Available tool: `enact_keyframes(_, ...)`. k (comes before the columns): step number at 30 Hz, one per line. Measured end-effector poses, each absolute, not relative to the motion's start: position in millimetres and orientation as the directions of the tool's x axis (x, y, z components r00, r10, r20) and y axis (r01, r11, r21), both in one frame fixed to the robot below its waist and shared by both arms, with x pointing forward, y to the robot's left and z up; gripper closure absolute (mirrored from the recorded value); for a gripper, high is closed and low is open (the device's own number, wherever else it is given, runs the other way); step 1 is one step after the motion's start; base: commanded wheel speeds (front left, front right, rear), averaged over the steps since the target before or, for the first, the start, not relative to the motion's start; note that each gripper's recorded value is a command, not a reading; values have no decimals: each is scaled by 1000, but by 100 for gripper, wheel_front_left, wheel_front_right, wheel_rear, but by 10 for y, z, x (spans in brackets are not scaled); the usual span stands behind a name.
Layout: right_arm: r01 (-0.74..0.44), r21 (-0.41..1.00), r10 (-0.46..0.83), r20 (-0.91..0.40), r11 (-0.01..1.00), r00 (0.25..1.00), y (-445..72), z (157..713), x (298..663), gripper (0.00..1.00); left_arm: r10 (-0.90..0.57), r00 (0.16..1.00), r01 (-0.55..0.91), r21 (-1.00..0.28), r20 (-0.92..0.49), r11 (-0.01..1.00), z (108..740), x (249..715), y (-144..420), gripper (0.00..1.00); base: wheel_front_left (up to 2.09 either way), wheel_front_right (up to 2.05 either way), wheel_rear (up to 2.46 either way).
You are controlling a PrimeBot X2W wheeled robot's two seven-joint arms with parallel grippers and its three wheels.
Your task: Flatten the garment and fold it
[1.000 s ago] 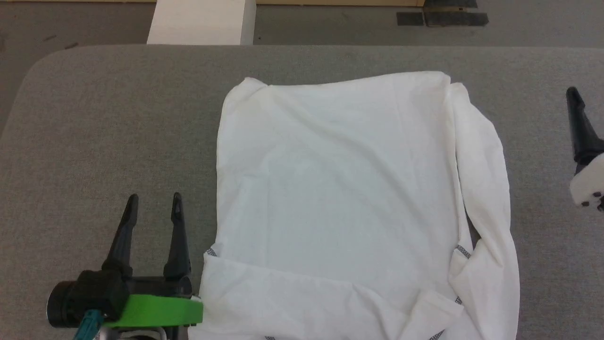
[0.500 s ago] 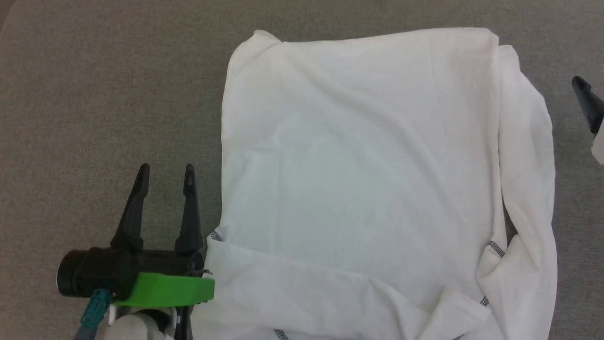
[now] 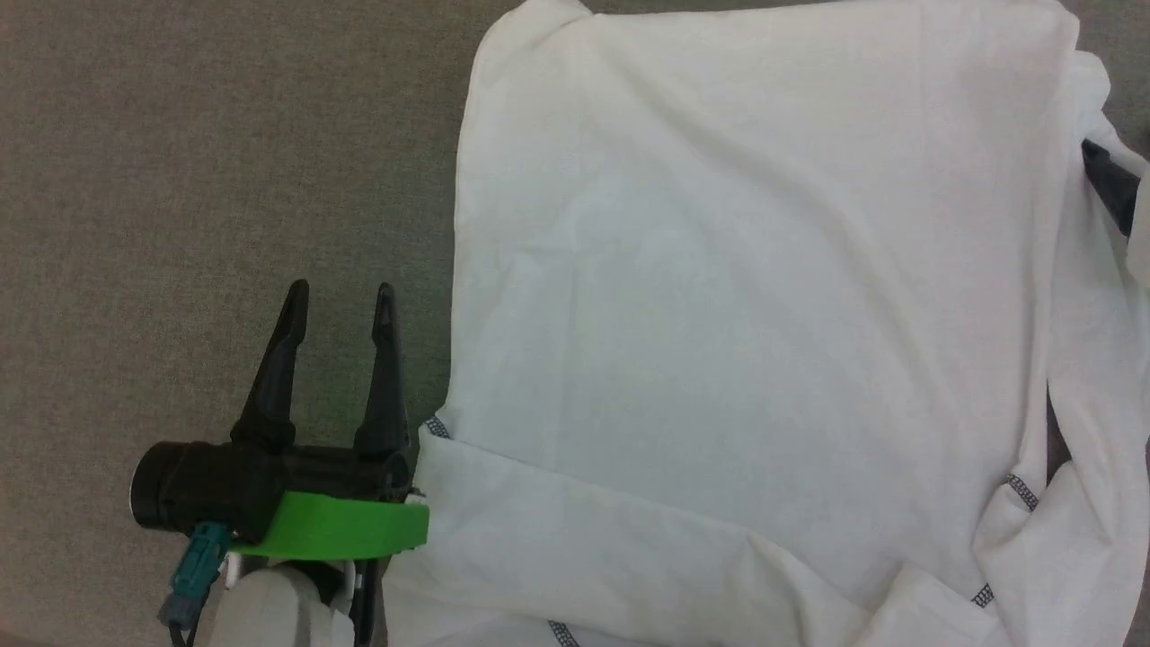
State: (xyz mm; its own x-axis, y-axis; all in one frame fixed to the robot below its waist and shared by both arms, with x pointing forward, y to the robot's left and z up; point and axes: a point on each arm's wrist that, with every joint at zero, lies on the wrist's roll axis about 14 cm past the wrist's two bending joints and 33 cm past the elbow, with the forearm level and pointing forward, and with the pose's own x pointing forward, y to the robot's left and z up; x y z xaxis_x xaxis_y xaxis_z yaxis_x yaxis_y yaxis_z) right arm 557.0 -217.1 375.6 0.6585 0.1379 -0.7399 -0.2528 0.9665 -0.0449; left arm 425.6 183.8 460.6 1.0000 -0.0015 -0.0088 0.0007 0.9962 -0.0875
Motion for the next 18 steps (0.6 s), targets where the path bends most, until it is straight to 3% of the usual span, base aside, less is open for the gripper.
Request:
enact_keyframes(2,-263,-48,140,-747,964,650,-2162,3725,5605,0,3,1000,-4,-78,-18,997,4574,4257,1857,0,0,0,0)
enact_keyframes(3,-273,-58,139,-751,960,646,-2161,3703,5634,59,6,1000,-7,-72,-25,997,4547,4259,1874,0,0,0,0)
enact_keyframes(4,-277,-61,140,-748,959,649,-2153,3703,5654,100,7,1000,-9,-72,-27,997,4537,4262,1880,0,0,0,0)
enact_keyframes(10,-257,-63,136,-718,964,683,-2198,3757,5679,100,4,1000,-6,-78,-22,997,4551,4273,1877,0,0,0,0)
enact_keyframes(18,-161,-97,67,-621,982,781,-2514,4119,5689,100,8,1000,-5,-80,26,997,4731,4243,1895,0,0,0,0)
